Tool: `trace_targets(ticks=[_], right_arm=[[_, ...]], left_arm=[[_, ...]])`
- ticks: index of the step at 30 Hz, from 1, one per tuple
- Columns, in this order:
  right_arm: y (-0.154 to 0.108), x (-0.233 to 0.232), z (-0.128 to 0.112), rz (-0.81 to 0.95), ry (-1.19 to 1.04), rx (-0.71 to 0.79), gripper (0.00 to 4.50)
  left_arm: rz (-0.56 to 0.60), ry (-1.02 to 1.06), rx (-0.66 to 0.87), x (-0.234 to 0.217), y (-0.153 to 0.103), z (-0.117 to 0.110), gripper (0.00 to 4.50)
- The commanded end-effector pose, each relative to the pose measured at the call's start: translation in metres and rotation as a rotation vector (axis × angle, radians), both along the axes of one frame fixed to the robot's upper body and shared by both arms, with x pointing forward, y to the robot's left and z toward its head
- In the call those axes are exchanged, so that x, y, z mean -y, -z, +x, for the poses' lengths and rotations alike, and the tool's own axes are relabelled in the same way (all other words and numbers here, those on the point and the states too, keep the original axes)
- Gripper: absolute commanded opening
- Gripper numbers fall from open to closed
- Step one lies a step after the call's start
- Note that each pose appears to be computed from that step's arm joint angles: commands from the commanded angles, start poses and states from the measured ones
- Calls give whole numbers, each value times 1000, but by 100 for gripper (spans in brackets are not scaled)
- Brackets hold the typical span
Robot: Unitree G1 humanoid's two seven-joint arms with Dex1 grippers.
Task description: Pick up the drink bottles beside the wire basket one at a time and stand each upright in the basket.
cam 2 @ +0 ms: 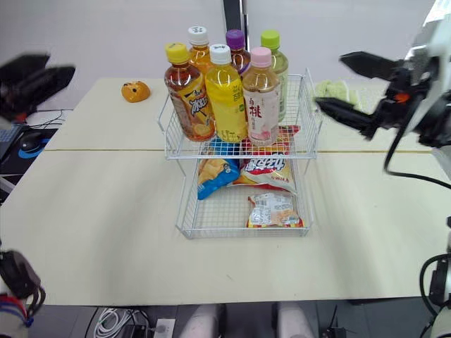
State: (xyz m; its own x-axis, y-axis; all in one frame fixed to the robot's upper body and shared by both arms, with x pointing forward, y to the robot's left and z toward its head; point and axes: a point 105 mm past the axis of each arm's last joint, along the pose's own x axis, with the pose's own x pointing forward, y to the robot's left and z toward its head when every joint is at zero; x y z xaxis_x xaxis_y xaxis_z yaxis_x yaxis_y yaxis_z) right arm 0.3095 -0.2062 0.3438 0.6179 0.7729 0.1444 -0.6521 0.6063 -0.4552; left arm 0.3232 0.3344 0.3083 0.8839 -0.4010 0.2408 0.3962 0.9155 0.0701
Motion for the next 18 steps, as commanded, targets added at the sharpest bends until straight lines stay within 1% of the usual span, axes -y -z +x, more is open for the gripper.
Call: trace_targets(ticks=[1, 2, 4, 6, 8, 9, 10, 12, 15, 18], right_arm=[[39, 48, 13, -43, 156, -44, 450], [57, 60, 16, -47, 191, -80, 450], [82, 73, 20, -55, 222, -125, 450], [110, 84, 22, -52, 254, -178, 450], [132, 90, 24, -41, 281, -215, 450], [146, 92, 24, -37, 298, -240, 450], [156, 93, 24, -20, 308, -263, 450], [165, 95, 24, 12, 322, -283, 450], [177, 99, 24, 25, 343, -309, 450], [183, 101, 24, 22, 350, -322, 450]], left_arm=[[57, -179, 49, -22, 19, -15, 447], [55, -205, 14, -26, 39, -17, 447], [60, -233, -46, -26, 67, -20, 447], [102, -266, -129, -24, 102, -23, 447], [91, -290, -180, -21, 127, -29, 447], [92, -299, -215, -17, 143, -35, 447], [106, -301, -243, -13, 153, -41, 447], [128, -294, -259, -7, 160, -46, 447], [145, -299, -250, -1, 157, -42, 447], [147, -293, -243, 2, 152, -38, 447]])
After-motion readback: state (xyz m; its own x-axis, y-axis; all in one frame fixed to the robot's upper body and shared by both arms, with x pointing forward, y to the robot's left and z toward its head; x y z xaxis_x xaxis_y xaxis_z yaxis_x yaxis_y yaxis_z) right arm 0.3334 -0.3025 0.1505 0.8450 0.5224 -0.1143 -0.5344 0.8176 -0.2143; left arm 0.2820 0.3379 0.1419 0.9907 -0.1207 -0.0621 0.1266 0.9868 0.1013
